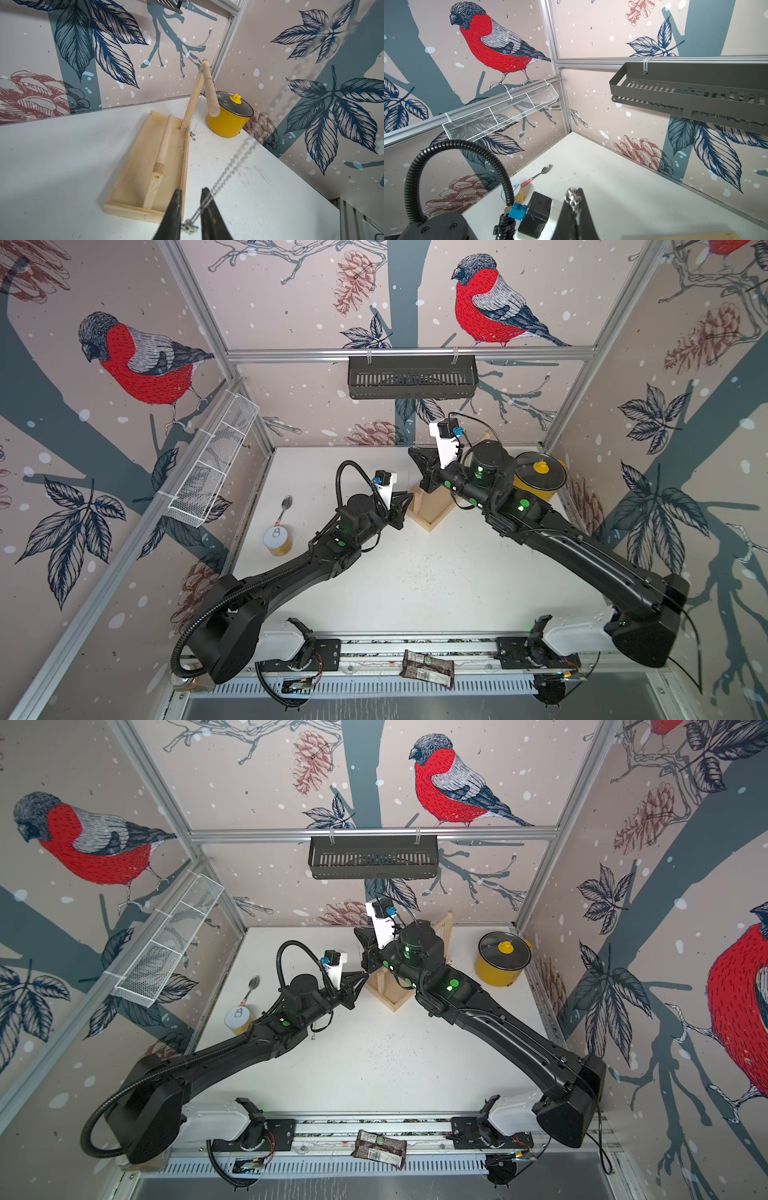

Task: Take the necklace off the jewelry display stand
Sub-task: Take off the necklace from the stand.

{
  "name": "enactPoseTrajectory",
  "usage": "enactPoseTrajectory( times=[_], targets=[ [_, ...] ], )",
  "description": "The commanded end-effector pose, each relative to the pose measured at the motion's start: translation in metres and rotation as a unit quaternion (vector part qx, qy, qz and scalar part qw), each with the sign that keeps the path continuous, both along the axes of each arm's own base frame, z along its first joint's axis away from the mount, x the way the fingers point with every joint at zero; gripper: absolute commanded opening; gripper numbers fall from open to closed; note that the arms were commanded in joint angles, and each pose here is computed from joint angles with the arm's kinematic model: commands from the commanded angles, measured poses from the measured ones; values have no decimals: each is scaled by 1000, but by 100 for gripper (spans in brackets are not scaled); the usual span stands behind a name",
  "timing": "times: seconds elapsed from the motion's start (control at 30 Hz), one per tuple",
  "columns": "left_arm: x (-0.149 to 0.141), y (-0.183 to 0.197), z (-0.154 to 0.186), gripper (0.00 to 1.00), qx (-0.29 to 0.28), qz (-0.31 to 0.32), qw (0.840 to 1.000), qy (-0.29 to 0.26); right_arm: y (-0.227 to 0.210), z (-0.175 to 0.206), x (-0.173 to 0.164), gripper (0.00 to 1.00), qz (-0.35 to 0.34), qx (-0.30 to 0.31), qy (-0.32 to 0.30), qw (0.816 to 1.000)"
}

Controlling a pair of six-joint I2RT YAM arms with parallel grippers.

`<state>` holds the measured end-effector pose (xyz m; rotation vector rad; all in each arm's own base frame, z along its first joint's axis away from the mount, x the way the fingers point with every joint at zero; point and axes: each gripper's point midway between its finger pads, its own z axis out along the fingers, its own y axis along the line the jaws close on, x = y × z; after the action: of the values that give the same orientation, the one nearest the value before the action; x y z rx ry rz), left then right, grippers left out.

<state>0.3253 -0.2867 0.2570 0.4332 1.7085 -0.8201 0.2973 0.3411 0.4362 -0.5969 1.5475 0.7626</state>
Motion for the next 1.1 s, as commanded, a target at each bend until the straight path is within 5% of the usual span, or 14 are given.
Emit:
enactPoseTrajectory(
  times=[0.0, 1.07],
  targets=[
    [-2, -1, 10, 20, -9, -7, 1000, -14, -2, 5, 1, 4, -7, 4, -13, 1000],
    [-4, 0, 0, 13, 1, -10, 1000, 0, -4, 10, 2, 4, -12, 4, -19, 1000]
  ],
)
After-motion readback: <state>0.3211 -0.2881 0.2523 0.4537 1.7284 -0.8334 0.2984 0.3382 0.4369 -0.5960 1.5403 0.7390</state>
